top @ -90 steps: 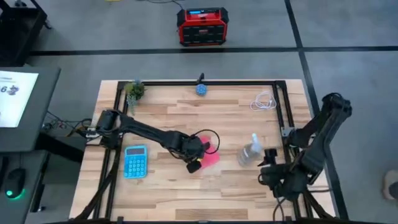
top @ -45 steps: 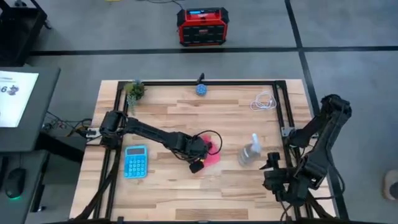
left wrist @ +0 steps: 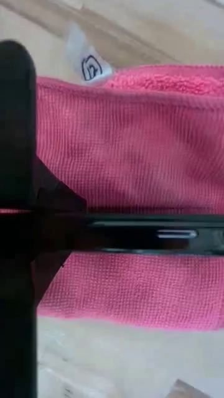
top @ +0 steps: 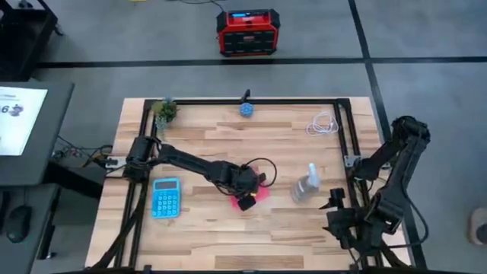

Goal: Apply microfiber cloth
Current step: Wipe the black cellphone with the pink microfiber cloth

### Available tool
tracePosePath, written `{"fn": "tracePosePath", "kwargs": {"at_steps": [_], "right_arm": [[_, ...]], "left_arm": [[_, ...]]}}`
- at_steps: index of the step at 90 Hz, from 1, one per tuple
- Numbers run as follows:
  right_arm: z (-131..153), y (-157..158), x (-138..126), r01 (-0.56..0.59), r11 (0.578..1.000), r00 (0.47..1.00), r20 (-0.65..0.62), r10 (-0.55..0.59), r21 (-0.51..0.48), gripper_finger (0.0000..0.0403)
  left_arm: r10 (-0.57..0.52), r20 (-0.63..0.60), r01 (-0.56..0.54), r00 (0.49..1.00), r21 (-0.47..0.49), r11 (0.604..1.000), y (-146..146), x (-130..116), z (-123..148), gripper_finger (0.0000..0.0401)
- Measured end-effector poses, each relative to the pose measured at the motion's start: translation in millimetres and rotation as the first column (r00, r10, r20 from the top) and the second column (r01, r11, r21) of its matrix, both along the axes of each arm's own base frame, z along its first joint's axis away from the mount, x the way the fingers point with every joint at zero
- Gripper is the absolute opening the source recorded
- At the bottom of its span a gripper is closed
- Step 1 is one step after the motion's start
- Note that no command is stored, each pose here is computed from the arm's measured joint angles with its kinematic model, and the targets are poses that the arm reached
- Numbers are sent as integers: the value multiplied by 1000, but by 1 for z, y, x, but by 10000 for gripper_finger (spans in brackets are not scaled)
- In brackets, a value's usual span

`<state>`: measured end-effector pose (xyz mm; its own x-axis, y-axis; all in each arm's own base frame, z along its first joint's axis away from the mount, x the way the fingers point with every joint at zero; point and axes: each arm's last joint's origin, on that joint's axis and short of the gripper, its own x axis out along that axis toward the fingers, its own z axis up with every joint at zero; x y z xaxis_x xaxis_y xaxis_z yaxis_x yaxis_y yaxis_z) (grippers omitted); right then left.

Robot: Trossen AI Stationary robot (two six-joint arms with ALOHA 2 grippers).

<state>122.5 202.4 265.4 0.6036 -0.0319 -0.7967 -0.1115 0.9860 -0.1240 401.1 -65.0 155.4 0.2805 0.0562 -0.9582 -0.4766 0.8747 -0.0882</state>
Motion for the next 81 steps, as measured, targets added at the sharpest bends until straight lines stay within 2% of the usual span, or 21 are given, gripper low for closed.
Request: {"fn": "tracePosePath", "kwargs": {"at_steps": [7,16,27,33,40,47,81], "right_arm": [[0,0,0,1,1000,1000,3,-1,0,282],[0,0,0,2,1000,1000,5,-2,2,282],[0,0,0,3,1000,1000,6,-3,-2,282],[0,0,0,2,1000,1000,6,-2,-1,282],[0,0,1,3,1000,1000,8,-3,0,282],[0,0,1,4,1000,1000,15,-5,3,282],[1,2,2,16,1000,999,44,-17,14,282]], "left_arm": [[-6,-35,5,999,-11,1000,0,0,-9,8],[-6,-44,5,999,-12,1000,0,-1,-8,8],[1,-10,-2,1000,-33,999,1,-7,13,8],[9,-55,-12,998,-50,999,0,-18,25,8],[25,-29,-27,999,-81,996,-1,-25,43,8],[44,-58,-48,997,-77,996,-1,-33,52,8],[40,-174,-55,984,-78,995,-7,-26,7,8]]}}
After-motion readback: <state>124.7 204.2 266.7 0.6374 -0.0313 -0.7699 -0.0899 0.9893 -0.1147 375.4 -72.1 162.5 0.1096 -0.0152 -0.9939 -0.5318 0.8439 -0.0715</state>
